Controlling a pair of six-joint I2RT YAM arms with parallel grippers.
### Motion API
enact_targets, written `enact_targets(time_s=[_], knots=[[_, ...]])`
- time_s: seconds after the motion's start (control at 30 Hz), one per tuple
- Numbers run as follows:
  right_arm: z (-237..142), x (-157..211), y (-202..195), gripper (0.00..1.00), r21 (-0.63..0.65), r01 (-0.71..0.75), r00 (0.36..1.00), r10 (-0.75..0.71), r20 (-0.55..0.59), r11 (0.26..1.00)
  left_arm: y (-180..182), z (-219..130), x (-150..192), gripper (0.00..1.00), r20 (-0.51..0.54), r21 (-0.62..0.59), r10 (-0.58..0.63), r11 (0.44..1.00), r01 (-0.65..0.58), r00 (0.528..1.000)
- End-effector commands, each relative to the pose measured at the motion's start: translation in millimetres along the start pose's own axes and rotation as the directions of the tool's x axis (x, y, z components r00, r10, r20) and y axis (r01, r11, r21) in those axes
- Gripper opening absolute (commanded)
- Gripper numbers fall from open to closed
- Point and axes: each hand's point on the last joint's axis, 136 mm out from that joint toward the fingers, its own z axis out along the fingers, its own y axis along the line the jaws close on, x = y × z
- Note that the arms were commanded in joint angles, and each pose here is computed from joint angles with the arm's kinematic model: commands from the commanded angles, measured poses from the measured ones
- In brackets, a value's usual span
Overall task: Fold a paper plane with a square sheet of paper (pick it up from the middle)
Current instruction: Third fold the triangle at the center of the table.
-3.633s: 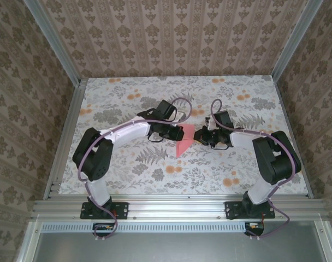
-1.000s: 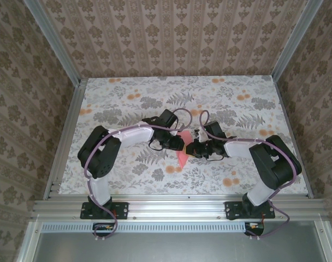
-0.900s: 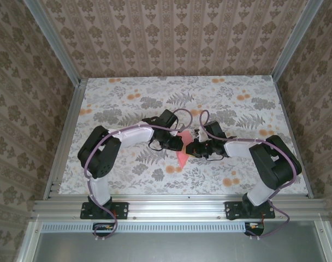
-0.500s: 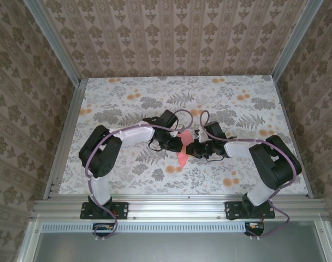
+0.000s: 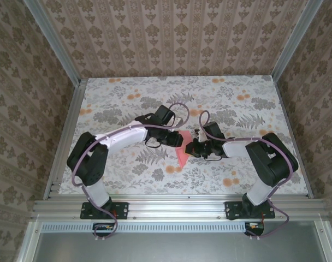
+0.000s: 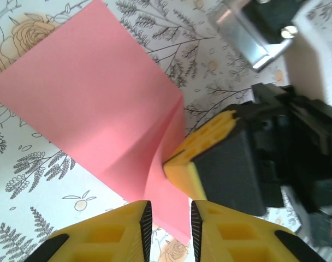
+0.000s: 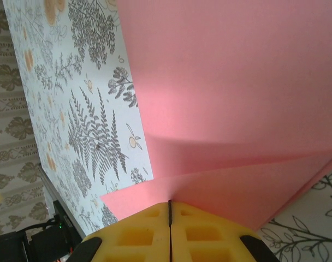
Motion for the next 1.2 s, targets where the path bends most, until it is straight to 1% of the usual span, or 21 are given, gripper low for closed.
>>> enact_targets(time_s=[0.0, 0.07, 0.17, 0.27, 0.53, 0.87, 1.17], knots=[[2, -1, -5, 0.08, 0.017, -0.020, 0.999, 0.019, 0.027, 1.000, -6, 2, 11, 0.23, -0.025, 0.011, -0.008, 1.000, 0.008, 1.000], [2, -3, -7, 0.09, 0.022, -0.026, 0.999, 0.025, 0.040, 0.999, -7, 8, 15, 0.18, -0.047, 0.018, -0.009, 1.000, 0.010, 0.999], [2, -3, -9, 0.08, 0.030, -0.037, 0.998, 0.036, 0.047, 0.999, -7, 20, 19, 0.13, -0.080, 0.028, -0.015, 0.999, 0.018, 0.997], [2, -2, -14, 0.08, 0.044, -0.045, 0.998, 0.042, 0.053, 0.998, -1, 33, 22, 0.08, -0.105, 0.011, -0.027, 1.000, 0.028, 0.994], [2, -4, -15, 0.08, 0.044, -0.057, 0.996, 0.054, 0.065, 0.997, 13, 51, 27, 0.06, -0.132, -0.027, -0.032, 0.999, 0.029, 0.991], [-11, 4, -4, 0.09, 0.010, -0.046, 0.996, 0.046, 0.071, 0.999, 43, 64, 37, 0.02, -0.170, -0.157, -0.034, 0.988, 0.007, 0.985], [-11, 22, -5, 0.09, -0.002, -0.064, 0.996, 0.064, 0.059, 0.998, 51, 70, 41, 0.01, -0.191, -0.174, -0.028, 0.985, -0.005, 0.981]])
